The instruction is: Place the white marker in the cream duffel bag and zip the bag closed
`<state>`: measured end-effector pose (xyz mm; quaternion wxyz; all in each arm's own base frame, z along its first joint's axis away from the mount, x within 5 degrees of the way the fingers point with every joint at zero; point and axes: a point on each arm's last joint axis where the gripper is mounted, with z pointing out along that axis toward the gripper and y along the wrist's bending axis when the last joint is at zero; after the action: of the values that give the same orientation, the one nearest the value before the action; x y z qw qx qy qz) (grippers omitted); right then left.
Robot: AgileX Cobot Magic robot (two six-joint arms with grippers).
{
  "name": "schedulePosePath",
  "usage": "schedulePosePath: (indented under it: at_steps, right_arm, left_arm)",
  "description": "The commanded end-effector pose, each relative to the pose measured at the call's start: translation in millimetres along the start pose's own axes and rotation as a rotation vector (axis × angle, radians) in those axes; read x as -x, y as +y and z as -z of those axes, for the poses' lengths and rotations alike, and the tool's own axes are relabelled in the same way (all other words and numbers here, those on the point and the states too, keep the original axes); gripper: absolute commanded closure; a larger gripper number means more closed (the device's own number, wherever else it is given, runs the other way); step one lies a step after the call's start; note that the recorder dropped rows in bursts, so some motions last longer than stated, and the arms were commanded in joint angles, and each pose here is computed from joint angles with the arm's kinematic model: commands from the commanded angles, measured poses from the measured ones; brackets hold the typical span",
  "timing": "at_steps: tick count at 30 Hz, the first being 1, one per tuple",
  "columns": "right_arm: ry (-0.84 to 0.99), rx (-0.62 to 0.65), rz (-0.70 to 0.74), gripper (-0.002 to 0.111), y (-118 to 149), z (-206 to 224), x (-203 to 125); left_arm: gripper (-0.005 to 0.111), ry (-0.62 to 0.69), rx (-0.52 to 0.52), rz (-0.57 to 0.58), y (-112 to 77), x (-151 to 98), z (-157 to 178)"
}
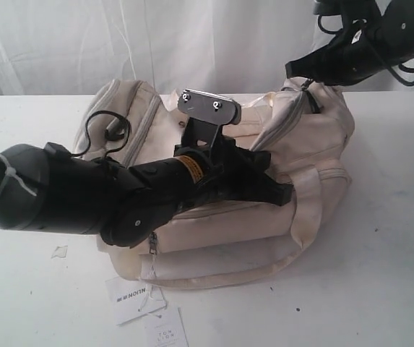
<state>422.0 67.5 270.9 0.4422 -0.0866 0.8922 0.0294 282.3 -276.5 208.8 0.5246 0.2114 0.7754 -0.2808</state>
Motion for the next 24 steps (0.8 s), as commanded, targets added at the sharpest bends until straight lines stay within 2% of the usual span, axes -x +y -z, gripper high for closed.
schedulePosePath:
  at_steps: [1,10,24]
  right_arm:
    - [-0.216,-0.054,0.017,0.108,-19.4,-2.9,21.5]
    - [-0.307,-0.050,-0.020,0.108,-20.5,-21.8,34.5]
    - [-0.318,-0.048,-0.022,0.108,-20.6,-53.7,32.4]
  left_arm:
    - [0.107,0.099,-0.013,-0.008,-4.8,-20.8,9.4]
    - [0.107,0.105,-0.085,-0.082,-9.3,-27.7,12.5]
    - [0.107,0.136,-0.107,-0.110,-10.9,-30.7,13.0]
